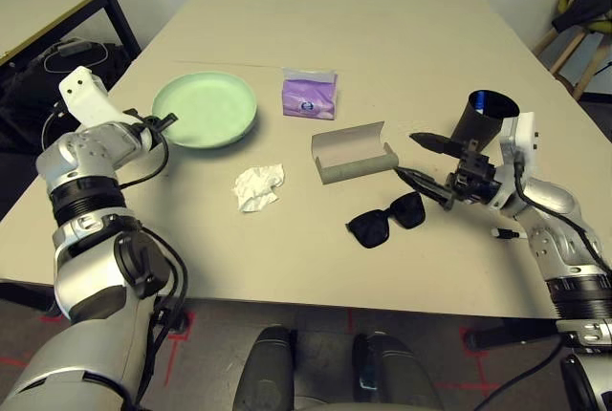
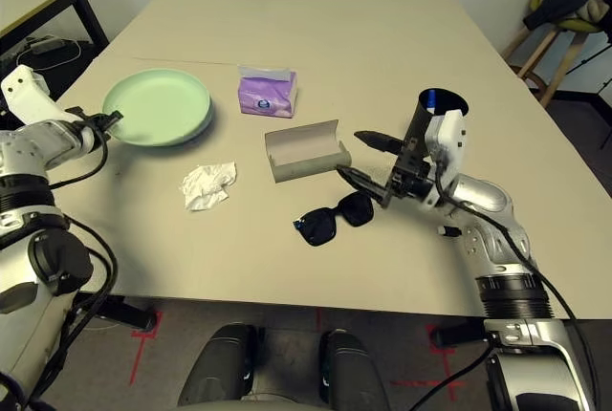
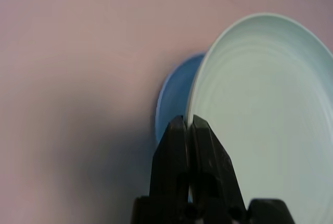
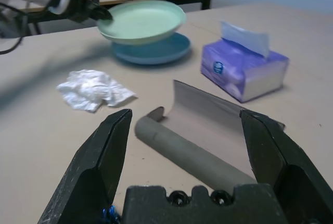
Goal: Organize and tidy the items on the table.
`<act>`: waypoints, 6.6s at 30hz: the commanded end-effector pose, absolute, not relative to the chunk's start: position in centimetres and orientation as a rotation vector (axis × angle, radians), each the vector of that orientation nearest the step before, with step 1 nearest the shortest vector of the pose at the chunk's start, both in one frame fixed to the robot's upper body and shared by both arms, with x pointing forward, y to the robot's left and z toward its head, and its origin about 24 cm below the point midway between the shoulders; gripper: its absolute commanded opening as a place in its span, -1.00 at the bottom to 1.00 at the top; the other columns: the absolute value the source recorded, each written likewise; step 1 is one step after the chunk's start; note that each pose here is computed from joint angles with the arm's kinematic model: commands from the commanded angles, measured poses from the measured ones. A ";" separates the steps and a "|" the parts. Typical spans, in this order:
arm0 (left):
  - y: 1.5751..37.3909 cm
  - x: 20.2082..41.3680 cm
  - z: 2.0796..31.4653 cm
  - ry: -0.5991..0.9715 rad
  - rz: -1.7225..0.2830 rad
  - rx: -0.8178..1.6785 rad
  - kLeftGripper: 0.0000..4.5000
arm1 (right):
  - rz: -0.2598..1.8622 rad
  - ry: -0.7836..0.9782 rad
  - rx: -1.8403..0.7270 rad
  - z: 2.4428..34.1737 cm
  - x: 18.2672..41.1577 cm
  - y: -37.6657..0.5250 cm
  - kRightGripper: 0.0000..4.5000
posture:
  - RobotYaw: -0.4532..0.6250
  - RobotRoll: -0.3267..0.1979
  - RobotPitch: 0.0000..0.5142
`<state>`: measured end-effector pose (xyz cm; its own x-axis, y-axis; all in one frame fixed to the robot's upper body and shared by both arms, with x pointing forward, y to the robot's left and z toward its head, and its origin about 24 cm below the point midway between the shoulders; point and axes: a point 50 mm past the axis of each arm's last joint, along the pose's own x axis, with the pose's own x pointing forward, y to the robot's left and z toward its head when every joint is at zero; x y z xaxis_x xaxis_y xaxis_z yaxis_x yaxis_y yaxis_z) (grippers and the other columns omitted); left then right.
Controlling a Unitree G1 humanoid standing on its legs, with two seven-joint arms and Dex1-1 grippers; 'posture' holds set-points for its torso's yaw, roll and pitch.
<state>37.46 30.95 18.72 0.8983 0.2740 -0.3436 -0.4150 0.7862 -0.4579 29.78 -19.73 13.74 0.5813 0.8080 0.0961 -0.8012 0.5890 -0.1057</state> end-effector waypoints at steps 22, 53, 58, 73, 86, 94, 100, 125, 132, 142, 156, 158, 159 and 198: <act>28.7 38.5 18.0 0.207 0.029 -0.110 0.53 | 0.941 -0.147 -0.059 15.1 29.3 -18.5 1.00 | 0.19 0.25 -0.71; 23.0 32.8 13.4 0.244 -0.848 0.331 0.99 | 0.939 -0.162 -0.116 14.6 29.2 -18.7 1.00 | 0.15 0.25 -0.76; 23.6 31.9 12.7 0.351 -0.916 0.293 0.99 | 0.941 -0.164 -0.113 14.5 29.1 -18.6 1.00 | 0.15 0.25 -0.75; 24.4 31.9 11.8 0.401 -0.878 0.311 0.27 | 0.948 -0.174 -0.116 14.8 29.1 -18.4 1.00 | 0.15 0.25 -0.76; 23.7 31.1 12.8 0.435 -0.984 0.208 -0.98 | 0.939 -0.178 -0.116 14.8 29.3 -18.5 1.00 | 0.16 0.25 -0.78; 23.9 31.8 15.2 0.354 -0.938 0.190 -0.98 | 0.941 -0.182 -0.111 14.6 29.4 -18.3 1.00 | 0.16 0.25 -0.78; 24.1 32.4 17.3 0.275 -0.895 0.159 -0.98 | 0.943 -0.184 -0.108 14.6 29.5 -18.2 1.00 | 0.18 0.25 -0.80; 24.9 35.2 22.1 0.042 -0.690 -0.010 -0.98 | 0.949 -0.201 -0.098 14.6 29.8 -17.9 1.00 | 0.19 0.25 -0.83; 25.3 36.4 22.7 -0.005 -0.579 -0.036 -0.98 | 0.933 -0.215 -0.085 14.9 29.9 -17.6 1.00 | 0.18 0.25 -0.83; 25.9 38.2 22.4 -0.027 -0.412 -0.083 -0.98 | 0.914 -0.236 -0.072 15.5 30.1 -17.2 1.00 | 0.17 0.25 -0.81; 26.5 39.5 21.8 -0.061 -0.265 -0.086 -0.98 | 0.899 -0.248 -0.070 15.7 29.9 -17.2 1.00 | 0.15 0.25 -0.79; 26.6 39.5 21.5 -0.053 -0.256 -0.081 -0.98 | 0.897 -0.253 -0.067 15.8 29.9 -17.0 1.00 | 0.16 0.25 -0.79; 26.7 39.6 21.3 -0.050 -0.250 -0.078 -0.98 | 0.898 -0.254 -0.066 15.9 29.9 -16.9 1.00 | 0.16 0.25 -0.79; 21.7 33.8 16.0 -0.008 -0.898 0.211 0.99 | 0.929 0.007 -0.339 17.0 30.1 -16.0 1.00 | 0.22 0.25 -0.60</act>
<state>34.30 22.39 15.91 0.6781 -0.7317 -0.0690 0.7316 0.6630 0.1588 30.31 -16.12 16.63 0.6152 0.7827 -0.0946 -0.7732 0.5755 -0.2664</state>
